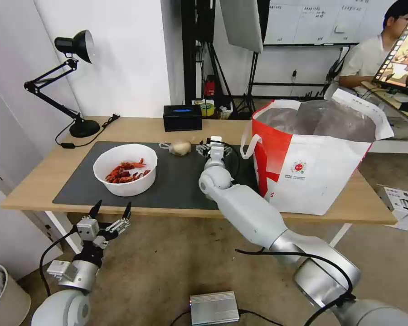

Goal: Pick up the trash from the table and place it into the takeout bag.

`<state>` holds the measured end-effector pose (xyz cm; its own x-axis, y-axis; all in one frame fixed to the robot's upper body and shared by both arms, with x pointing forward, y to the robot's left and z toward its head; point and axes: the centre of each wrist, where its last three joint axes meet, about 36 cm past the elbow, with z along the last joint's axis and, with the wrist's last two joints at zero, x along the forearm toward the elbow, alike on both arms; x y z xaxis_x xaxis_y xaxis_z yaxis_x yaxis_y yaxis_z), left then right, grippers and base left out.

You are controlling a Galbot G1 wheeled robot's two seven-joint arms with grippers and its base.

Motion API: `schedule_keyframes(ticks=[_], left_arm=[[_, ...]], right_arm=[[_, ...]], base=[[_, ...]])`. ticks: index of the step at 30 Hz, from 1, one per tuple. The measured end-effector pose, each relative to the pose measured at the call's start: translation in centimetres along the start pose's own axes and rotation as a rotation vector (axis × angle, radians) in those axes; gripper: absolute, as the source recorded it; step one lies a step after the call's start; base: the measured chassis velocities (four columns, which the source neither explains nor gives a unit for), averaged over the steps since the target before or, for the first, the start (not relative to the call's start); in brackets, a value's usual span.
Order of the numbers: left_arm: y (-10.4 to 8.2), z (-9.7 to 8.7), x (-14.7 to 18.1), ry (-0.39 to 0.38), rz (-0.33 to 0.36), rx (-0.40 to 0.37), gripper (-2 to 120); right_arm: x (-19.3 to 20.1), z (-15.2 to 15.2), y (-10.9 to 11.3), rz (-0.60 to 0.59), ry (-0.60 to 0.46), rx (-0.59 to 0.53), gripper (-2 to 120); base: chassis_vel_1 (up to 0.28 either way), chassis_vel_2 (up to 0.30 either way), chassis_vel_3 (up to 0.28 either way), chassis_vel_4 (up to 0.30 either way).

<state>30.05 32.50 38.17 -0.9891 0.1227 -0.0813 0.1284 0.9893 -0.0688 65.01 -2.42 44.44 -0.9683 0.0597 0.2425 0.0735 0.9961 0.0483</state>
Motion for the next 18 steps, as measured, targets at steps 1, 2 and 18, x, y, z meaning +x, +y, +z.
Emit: schedule_keyframes(ticks=[1, 2, 18], left_arm=[[0.1, 0.0, 0.0, 0.0, -0.001, -0.002, 100], [0.1, -0.1, 0.0, 0.0, -0.002, -0.003, 100], [-0.1, -0.2, 0.3, -0.003, -0.001, -0.002, 100]], right_arm=[[-0.4, -0.2, 0.0, 0.007, 0.02, -0.003, 100], [-0.7, -0.2, 0.0, 0.016, 0.033, -0.004, 100], [-2.6, 0.6, -0.4, 0.009, 0.115, 0.002, 99]], base=[[0.0, 0.0, 0.0, 0.0], [0.0, 0.0, 0.0, 0.0], [0.0, 0.0, 0.0, 0.0]])
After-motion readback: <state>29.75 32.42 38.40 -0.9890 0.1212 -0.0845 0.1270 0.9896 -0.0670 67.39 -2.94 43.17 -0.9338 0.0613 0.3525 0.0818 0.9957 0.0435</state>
